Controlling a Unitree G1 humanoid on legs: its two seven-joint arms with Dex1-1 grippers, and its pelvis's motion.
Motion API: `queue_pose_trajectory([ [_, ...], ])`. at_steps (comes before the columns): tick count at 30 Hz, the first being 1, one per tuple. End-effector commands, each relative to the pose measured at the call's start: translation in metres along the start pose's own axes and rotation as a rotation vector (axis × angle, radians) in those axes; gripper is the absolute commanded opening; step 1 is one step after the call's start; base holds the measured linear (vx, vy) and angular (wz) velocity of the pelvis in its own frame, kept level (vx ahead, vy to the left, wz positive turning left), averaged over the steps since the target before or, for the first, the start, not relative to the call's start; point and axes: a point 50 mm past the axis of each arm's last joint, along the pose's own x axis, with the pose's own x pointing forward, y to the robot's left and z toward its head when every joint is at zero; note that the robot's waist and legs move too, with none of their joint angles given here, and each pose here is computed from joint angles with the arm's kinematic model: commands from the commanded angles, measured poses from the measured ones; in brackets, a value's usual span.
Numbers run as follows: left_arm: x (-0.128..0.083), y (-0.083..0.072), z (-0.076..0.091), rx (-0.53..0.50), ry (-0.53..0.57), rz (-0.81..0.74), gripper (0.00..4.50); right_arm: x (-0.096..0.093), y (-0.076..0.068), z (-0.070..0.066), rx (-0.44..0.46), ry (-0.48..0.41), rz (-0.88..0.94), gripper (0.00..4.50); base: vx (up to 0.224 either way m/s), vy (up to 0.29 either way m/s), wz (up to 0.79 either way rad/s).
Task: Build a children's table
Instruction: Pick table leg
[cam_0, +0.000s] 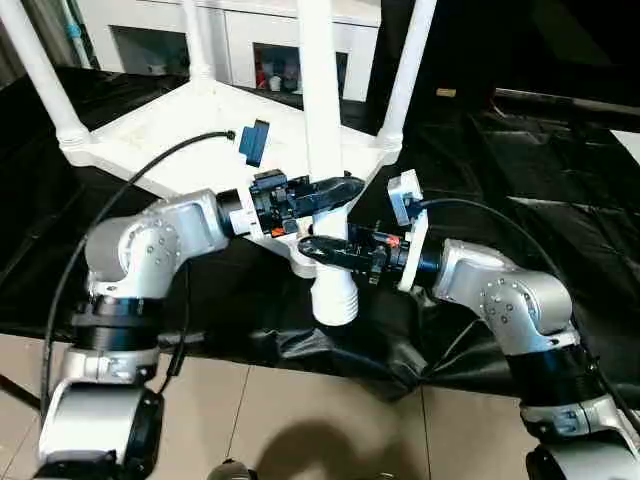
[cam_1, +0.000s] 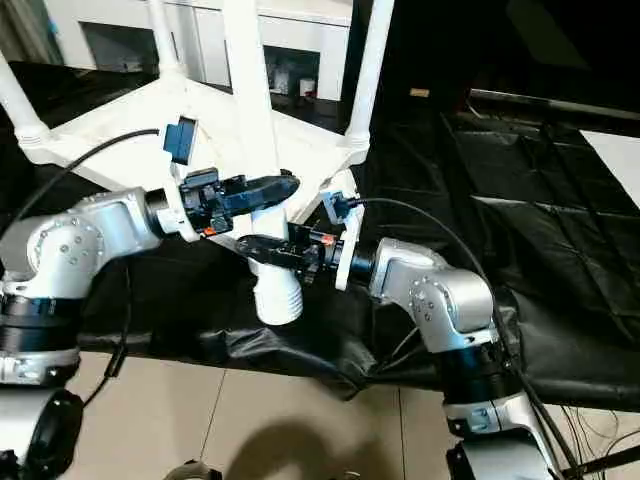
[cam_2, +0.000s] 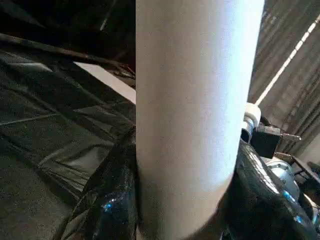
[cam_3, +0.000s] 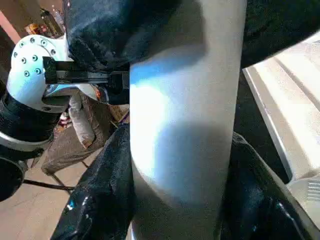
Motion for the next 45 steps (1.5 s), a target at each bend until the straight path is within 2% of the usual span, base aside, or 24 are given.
queue_pose_trajectory([
  [1,0.007,-0.016,0.018,0.053,-0.021,-0.129,1.88,-0.006,-0.012,-0.014,0.04,0.038,-0.109,1.89,0.0,0.0,0.0],
  [8,0.001,-0.01,0.015,0.068,-0.029,-0.049,1.88,0.005,-0.015,-0.017,0.024,0.039,-0.156,1.84,0.0,0.0,0.0],
  [9,0.003,-0.001,0.013,0.029,-0.065,0.044,2.23,0.007,-0.016,-0.015,0.019,0.04,-0.175,1.84,0.0,0.0,0.0],
  [11,0.005,0.003,0.012,0.017,-0.074,0.08,2.57,0.007,-0.017,-0.014,0.008,0.045,-0.185,1.84,0.0,0.0,0.0],
  [13,0.008,0.004,0.009,0.02,-0.079,0.096,2.6,0.006,-0.02,-0.012,-0.008,0.043,-0.213,1.84,0.0,0.0,0.0],
  [15,0.01,0.005,0.008,0.021,-0.087,0.115,2.87,0.005,-0.022,-0.01,-0.021,0.035,-0.231,1.84,0.0,0.0,0.0],
  [18,0.019,0.016,0.007,0.051,-0.12,0.264,3.02,0.003,-0.03,-0.004,-0.094,0.019,-0.345,1.84,0.0,0.0,0.0],
  [22,0.024,0.018,0.006,0.052,-0.129,0.292,3.3,0.006,-0.032,-0.005,-0.147,0.011,-0.418,1.84,0.0,0.0,0.0],
  [23,0.025,0.018,0.006,0.051,-0.129,0.294,3.3,0.006,-0.032,-0.005,-0.155,0.01,-0.429,1.84,0.0,0.0,0.0],
  [24,0.028,0.02,0.004,0.03,-0.129,0.32,3.3,0.012,-0.032,-0.007,-0.216,0.014,-0.485,1.84,0.0,0.0,0.0],
  [25,0.028,0.02,0.004,0.03,-0.129,0.32,2.96,0.012,-0.032,-0.007,-0.216,0.014,-0.485,1.84,0.0,0.0,0.0],
  [26,0.029,0.02,0.002,0.016,-0.124,0.331,2.92,0.017,-0.031,-0.008,-0.233,0.018,-0.5,1.84,0.0,0.0,0.0],
  [28,0.029,0.021,0.001,0.011,-0.121,0.334,2.89,0.019,-0.03,-0.009,-0.235,0.019,-0.498,1.84,0.0,0.0,0.0],
  [30,0.028,0.021,-0.001,-0.001,-0.119,0.34,2.55,0.024,-0.028,-0.01,-0.245,0.02,-0.492,1.84,0.0,0.0,0.0],
  [33,0.026,0.02,-0.004,-0.01,-0.129,0.354,2.45,0.031,-0.026,-0.011,-0.26,0.022,-0.483,1.84,0.0,0.0,0.0],
  [36,0.026,0.019,-0.005,-0.011,-0.138,0.347,2.11,0.033,-0.027,-0.011,-0.265,0.033,-0.474,1.84,0.0,0.0,0.0],
  [45,0.026,0.018,-0.003,-0.007,-0.145,0.33,1.93,0.033,-0.028,-0.009,-0.296,0.026,-0.489,1.84,0.0,0.0,0.0],
])
